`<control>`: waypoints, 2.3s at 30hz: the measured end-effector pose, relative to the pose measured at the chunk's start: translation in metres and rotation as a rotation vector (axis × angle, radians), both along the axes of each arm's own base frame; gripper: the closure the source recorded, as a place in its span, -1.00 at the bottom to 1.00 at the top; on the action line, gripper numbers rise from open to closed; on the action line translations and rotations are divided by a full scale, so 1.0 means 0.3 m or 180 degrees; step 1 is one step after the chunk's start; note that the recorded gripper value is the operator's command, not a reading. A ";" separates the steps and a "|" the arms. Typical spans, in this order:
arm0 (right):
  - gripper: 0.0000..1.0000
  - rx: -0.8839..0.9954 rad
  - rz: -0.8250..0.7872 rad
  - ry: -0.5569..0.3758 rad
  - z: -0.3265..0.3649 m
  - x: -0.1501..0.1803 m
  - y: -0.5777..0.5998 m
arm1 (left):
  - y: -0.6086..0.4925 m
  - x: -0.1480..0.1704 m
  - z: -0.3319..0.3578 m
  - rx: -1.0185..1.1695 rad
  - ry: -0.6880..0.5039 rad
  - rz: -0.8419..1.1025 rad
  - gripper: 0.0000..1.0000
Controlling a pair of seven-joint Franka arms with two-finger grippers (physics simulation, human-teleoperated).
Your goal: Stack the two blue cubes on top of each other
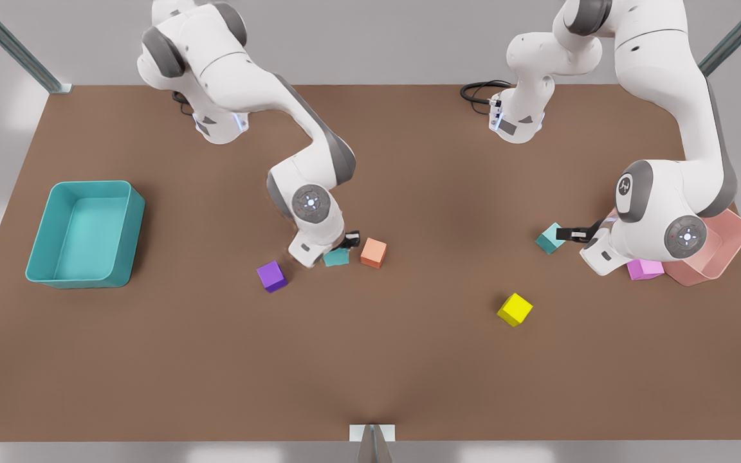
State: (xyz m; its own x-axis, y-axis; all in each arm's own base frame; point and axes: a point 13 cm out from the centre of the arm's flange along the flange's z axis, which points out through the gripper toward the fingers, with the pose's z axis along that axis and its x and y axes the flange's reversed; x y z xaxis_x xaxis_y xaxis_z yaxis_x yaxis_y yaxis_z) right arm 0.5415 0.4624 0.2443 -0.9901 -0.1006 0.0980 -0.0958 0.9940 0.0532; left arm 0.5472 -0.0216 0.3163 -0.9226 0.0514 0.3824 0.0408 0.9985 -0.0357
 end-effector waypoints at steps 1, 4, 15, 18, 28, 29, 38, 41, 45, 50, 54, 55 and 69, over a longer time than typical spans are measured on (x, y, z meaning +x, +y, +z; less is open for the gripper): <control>-0.14 -0.0019 -0.0032 -0.0004 -0.039 -0.032 0.084 | 0.000 -0.004 0.001 0.0001 0.0015 0.0000 -1.00; -0.14 -0.0036 -0.0282 -0.0062 -0.167 -0.087 0.240 | 0.002 -0.014 0.000 0.0003 0.0055 0.0000 -1.00; -0.16 0.0468 -0.1307 -0.0402 -0.358 -0.057 0.595 | 0.002 -0.031 0.000 0.0009 0.0120 -0.0002 -1.00; -0.16 0.0516 -0.1585 -0.0417 -0.416 -0.007 0.582 | 0.002 -0.032 0.001 0.0009 0.0123 -0.0003 -1.00; -1.00 0.0666 -0.2180 -0.0448 -0.371 0.066 0.574 | 0.002 -0.034 0.000 0.0009 0.0131 -0.0001 -1.00; -1.00 0.0735 -0.2292 -0.0463 -0.301 0.125 0.540 | 0.001 -0.035 0.000 0.0010 0.0132 -0.0003 -1.00; -1.00 -0.0109 -0.3072 -0.0139 0.033 0.727 -1.258 | -0.057 -0.208 -0.240 0.0251 0.0477 0.0399 -1.00; -1.00 -0.0348 -0.2472 -0.0253 0.269 0.619 -1.323 | 0.054 -0.294 -0.431 0.0312 0.0470 0.0936 -1.00; -1.00 -0.0360 -0.1946 -0.0265 0.476 0.513 -1.344 | 0.114 -0.319 -0.594 0.0391 0.0219 0.1449 -1.00; -1.00 -0.0443 -0.1405 -0.0070 0.486 0.390 -1.364 | 0.206 -0.298 -0.684 0.0442 -0.0126 0.1962 -1.00; -1.00 -0.0518 -0.1067 0.0066 0.442 0.130 -1.397 | 0.216 -0.286 -0.709 0.0467 -0.0267 0.2112 -1.00; -1.00 -0.0494 -0.0988 0.0041 0.436 0.126 -1.391 | 0.217 -0.281 -0.711 0.0471 -0.0295 0.2142 -1.00; -1.00 -0.0331 -0.0242 -0.0163 0.412 0.184 -1.351 | 0.229 -0.303 -0.813 0.0585 -0.0241 0.2400 -1.00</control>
